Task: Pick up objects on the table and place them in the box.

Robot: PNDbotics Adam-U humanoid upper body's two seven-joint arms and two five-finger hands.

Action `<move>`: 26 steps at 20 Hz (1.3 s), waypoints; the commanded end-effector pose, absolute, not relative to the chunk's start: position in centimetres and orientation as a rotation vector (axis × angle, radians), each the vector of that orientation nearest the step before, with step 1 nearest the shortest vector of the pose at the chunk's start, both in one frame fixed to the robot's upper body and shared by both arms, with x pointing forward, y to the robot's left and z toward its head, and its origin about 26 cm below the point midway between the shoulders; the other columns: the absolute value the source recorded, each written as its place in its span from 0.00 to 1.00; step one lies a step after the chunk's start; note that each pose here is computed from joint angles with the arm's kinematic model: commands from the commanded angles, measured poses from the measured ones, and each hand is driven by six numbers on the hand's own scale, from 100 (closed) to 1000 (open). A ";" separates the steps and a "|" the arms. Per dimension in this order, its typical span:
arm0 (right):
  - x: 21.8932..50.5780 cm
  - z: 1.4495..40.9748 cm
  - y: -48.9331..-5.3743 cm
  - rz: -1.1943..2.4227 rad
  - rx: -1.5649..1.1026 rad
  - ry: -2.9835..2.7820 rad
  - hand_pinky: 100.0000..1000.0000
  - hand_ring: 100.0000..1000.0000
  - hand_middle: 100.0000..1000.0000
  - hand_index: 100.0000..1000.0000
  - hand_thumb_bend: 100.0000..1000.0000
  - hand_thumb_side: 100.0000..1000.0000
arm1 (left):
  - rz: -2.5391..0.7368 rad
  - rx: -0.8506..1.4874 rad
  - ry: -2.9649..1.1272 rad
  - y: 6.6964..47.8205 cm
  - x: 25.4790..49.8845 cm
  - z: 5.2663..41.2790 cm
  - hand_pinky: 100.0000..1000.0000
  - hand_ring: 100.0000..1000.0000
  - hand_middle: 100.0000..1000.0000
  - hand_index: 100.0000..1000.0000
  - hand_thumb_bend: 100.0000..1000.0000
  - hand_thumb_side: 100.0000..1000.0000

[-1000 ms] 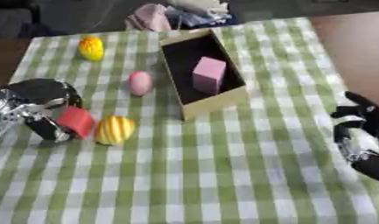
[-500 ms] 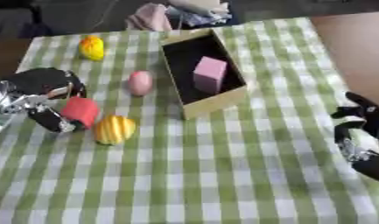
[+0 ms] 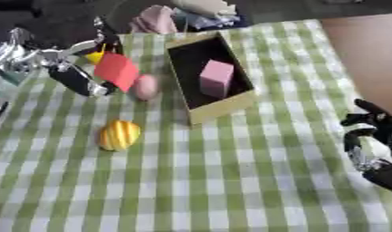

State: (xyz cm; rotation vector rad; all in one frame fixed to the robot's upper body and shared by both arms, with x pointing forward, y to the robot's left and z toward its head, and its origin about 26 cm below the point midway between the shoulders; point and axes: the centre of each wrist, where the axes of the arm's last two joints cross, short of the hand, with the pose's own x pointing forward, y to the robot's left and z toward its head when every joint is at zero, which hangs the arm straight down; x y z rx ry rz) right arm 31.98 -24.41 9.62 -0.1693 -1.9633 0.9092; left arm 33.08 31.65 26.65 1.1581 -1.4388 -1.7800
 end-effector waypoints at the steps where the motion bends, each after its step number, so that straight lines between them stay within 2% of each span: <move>1: 32.1 10.1 -24.1 0.920 -0.147 -1.985 0.71 0.88 0.66 0.99 0.00 0.41 | -1.811 1.167 -1.478 30.5 33.8 27.3 0.71 0.52 0.46 0.60 0.15 0.13; 10: 32.2 10.3 -23.1 0.943 -0.094 -1.999 0.71 0.88 0.66 0.99 0.00 0.41 | -1.842 1.098 -1.529 27.2 37.3 25.3 0.71 0.56 0.51 0.65 0.09 0.13; 20: 32.2 10.3 -22.7 0.953 -0.071 -2.003 0.71 0.88 0.66 0.99 0.00 0.41 | -1.869 1.038 -1.541 25.2 38.9 23.3 0.71 0.57 0.54 0.68 0.07 0.14; 23: 32.2 10.3 -22.7 0.950 -0.069 -2.004 0.71 0.88 0.66 0.99 0.00 0.41 | -1.846 1.035 -1.525 25.2 39.4 22.4 0.71 0.57 0.55 0.71 0.03 0.14; 26: 32.2 10.3 -22.7 0.949 -0.067 -2.006 0.71 0.88 0.66 0.99 0.00 0.41 | -1.819 1.016 -1.512 25.2 40.0 21.5 0.72 0.63 0.64 0.79 0.03 0.14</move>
